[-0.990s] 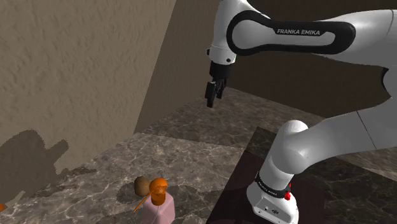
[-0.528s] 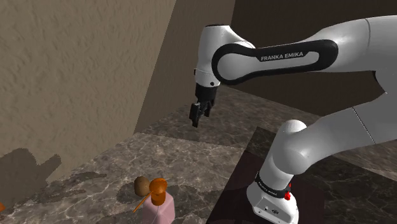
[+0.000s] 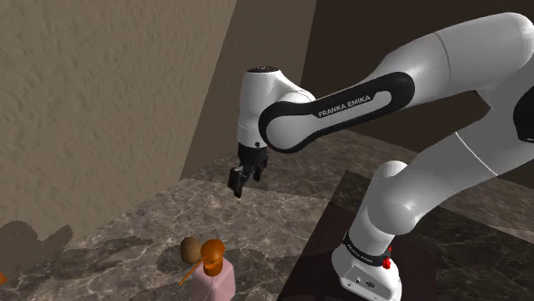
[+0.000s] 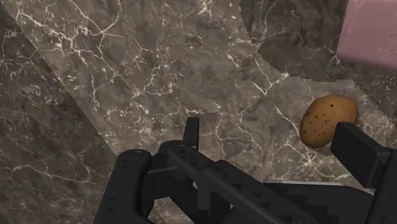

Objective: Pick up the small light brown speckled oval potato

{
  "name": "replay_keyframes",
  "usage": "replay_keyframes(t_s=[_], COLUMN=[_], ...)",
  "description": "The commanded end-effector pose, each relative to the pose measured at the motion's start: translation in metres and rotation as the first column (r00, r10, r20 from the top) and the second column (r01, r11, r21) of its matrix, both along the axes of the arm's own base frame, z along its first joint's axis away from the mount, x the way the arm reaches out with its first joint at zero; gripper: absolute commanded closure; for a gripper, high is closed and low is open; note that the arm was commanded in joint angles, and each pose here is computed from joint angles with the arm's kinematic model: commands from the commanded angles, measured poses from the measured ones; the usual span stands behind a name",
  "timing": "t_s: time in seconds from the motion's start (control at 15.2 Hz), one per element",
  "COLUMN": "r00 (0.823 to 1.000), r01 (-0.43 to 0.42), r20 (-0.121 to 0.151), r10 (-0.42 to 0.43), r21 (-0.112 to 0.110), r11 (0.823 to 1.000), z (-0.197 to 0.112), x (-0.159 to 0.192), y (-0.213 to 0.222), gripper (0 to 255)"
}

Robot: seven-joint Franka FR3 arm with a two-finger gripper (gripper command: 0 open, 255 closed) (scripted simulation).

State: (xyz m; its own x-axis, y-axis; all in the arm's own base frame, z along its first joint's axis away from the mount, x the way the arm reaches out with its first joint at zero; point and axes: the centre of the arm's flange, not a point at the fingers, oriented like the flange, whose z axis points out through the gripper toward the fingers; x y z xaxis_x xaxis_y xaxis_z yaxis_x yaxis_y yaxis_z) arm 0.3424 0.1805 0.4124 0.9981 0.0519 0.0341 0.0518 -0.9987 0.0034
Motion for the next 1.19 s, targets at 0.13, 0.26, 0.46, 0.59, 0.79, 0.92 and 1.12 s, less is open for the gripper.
replay_keyframes(t_s=[0.13, 0.26, 0.46, 0.59, 0.79, 0.92, 1.12], r00=[1.0, 0.999, 0.999, 0.998, 0.997, 0.996, 0.995], r01=[0.022, 0.032, 0.048, 0.058, 0.074, 0.084, 0.092], r20=[0.01, 0.014, 0.02, 0.025, 0.03, 0.034, 0.037], r10=[-0.022, -0.032, -0.048, -0.059, -0.075, -0.085, -0.094], r21=[0.011, 0.016, 0.023, 0.027, 0.034, 0.039, 0.043], r11=[1.0, 0.999, 0.999, 0.998, 0.997, 0.996, 0.995], z=[-0.038, -0.056, -0.083, -0.101, -0.128, -0.146, -0.165], x=[0.013, 0.019, 0.029, 0.036, 0.048, 0.055, 0.062], y=[0.036, 0.053, 0.078, 0.095, 0.121, 0.138, 0.151], gripper=[0, 0, 0, 0, 0, 0, 0])
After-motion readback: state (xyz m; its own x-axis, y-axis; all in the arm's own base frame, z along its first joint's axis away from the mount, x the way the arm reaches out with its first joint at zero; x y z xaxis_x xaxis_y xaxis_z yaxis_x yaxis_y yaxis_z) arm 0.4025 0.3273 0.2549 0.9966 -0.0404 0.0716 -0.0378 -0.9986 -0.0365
